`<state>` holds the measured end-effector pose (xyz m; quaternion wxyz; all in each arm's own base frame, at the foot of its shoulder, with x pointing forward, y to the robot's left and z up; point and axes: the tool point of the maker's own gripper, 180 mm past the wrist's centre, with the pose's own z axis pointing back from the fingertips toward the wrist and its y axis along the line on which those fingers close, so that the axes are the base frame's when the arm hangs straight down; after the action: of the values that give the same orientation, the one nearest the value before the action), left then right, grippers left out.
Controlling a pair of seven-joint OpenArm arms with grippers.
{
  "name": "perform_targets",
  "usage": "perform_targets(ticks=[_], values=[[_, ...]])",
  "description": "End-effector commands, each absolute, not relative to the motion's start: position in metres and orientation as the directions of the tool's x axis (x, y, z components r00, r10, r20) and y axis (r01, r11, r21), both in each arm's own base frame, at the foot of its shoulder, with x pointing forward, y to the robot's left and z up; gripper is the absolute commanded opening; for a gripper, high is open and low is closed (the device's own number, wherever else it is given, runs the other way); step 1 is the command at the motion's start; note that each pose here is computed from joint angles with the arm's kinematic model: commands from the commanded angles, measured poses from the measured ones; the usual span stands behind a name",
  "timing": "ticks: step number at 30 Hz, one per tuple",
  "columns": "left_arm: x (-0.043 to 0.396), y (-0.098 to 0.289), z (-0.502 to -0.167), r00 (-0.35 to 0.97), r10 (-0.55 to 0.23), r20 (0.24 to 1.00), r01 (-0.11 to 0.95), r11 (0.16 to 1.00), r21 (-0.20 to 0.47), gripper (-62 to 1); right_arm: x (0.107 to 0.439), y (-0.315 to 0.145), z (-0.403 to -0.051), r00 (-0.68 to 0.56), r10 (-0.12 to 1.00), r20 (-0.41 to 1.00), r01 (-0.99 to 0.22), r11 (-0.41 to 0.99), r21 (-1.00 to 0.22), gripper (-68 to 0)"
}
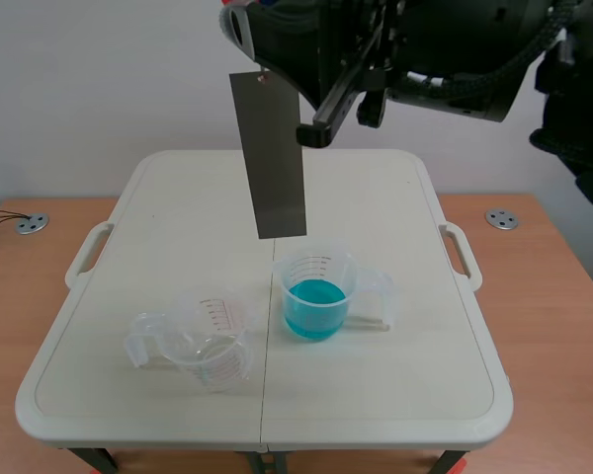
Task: Hold the metal plate by the orange handle, dip it into the blue solution, take it out and point at it, then put the plate back in the beaker on the left.
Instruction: 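Move the plate over the blue solution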
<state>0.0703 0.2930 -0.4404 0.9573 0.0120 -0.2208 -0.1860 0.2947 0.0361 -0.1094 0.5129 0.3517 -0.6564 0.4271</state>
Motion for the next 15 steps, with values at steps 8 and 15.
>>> perform_targets(ticks=[8,15], values=[[0.113,0.315,-0.376,0.753,-0.356,0.554,0.303,0.934,0.188,-51.7,0.297,0.013,-0.099,-0.251,-0.013,0.968,-0.893,0.389,-0.226,-66.2],[0.169,0.293,-0.316,0.593,-0.371,0.715,0.312,0.924,0.220,-51.7,0.303,0.002,-0.100,-0.256,-0.008,0.967,-0.887,0.399,-0.232,-66.2]])
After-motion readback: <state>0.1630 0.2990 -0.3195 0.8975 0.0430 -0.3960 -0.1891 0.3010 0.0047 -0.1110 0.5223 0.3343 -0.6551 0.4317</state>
